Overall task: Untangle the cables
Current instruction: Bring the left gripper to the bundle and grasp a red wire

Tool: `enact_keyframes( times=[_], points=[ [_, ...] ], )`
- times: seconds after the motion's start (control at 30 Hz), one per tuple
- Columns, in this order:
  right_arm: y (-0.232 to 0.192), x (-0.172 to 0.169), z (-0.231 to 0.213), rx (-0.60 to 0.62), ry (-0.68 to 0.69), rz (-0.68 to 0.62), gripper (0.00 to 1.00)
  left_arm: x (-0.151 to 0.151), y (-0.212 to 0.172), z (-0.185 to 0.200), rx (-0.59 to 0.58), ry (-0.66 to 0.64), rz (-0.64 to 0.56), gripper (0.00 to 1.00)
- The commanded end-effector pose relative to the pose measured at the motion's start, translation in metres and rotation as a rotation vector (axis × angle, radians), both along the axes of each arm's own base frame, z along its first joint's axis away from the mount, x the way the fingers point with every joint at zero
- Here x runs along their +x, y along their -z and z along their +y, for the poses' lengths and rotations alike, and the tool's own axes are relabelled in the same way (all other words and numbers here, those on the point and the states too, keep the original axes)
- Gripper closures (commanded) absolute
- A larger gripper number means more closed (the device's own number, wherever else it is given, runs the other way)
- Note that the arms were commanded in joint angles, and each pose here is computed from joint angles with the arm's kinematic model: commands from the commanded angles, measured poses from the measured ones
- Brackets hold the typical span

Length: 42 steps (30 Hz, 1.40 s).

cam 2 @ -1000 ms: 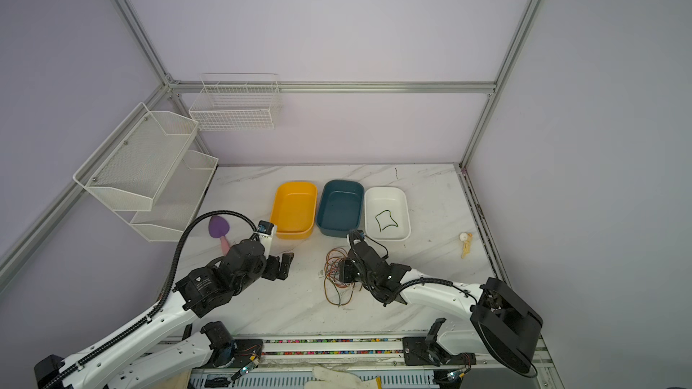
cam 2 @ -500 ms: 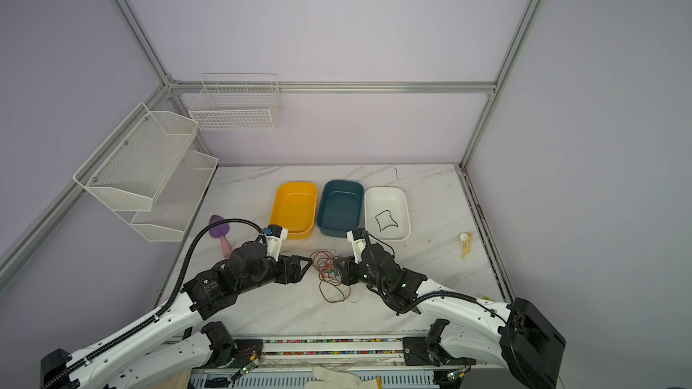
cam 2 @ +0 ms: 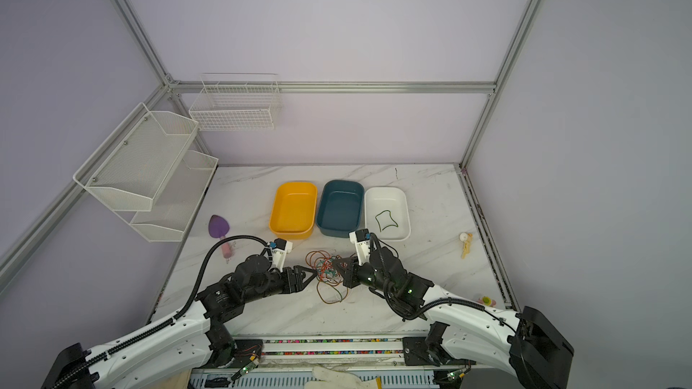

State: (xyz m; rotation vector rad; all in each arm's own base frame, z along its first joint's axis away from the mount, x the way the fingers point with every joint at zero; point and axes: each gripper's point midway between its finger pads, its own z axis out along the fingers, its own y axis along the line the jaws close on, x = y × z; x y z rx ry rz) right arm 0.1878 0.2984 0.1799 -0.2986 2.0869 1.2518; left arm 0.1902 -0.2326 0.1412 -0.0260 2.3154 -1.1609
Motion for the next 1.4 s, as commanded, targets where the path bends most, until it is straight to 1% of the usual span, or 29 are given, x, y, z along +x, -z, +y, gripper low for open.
enact_keyframes(
  times=[0.0, 0.17, 0.27, 0.53, 0.73, 0.97, 1.3, 1.33, 1.37],
  points=[
    [-0.021, -0.002, 0.005, 0.100, -0.012, -0.017, 1.00, -0.002, -0.009, -0.008, -0.106, 0.008, -0.011, 0.33],
    [-0.021, -0.003, 0.005, 0.121, -0.011, -0.004, 1.00, -0.002, -0.006, -0.012, -0.135, 0.012, 0.006, 0.35],
    [-0.018, -0.002, 0.006, 0.120, -0.008, 0.005, 1.00, -0.002, -0.003, -0.014, -0.148, 0.012, 0.017, 0.40],
    [-0.016, 0.000, 0.005, 0.120, 0.010, 0.017, 1.00, -0.002, 0.002, -0.016, -0.153, 0.013, 0.026, 0.62],
    [-0.010, 0.004, 0.002, 0.096, 0.039, 0.026, 1.00, -0.002, 0.004, -0.015, -0.151, 0.010, 0.028, 0.76],
    [0.005, 0.009, -0.004, 0.045, 0.081, 0.048, 1.00, -0.003, 0.008, -0.015, -0.143, 0.012, 0.038, 1.00],
    [0.022, 0.006, 0.002, 0.020, 0.054, 0.087, 1.00, -0.004, 0.013, -0.014, -0.131, 0.014, 0.049, 1.00],
    [0.023, 0.004, 0.003, 0.025, 0.044, 0.090, 0.95, -0.004, 0.012, -0.014, -0.131, 0.015, 0.049, 1.00],
    [0.023, 0.003, 0.003, 0.029, 0.037, 0.091, 0.92, -0.004, 0.012, -0.014, -0.132, 0.013, 0.047, 1.00]
  ],
)
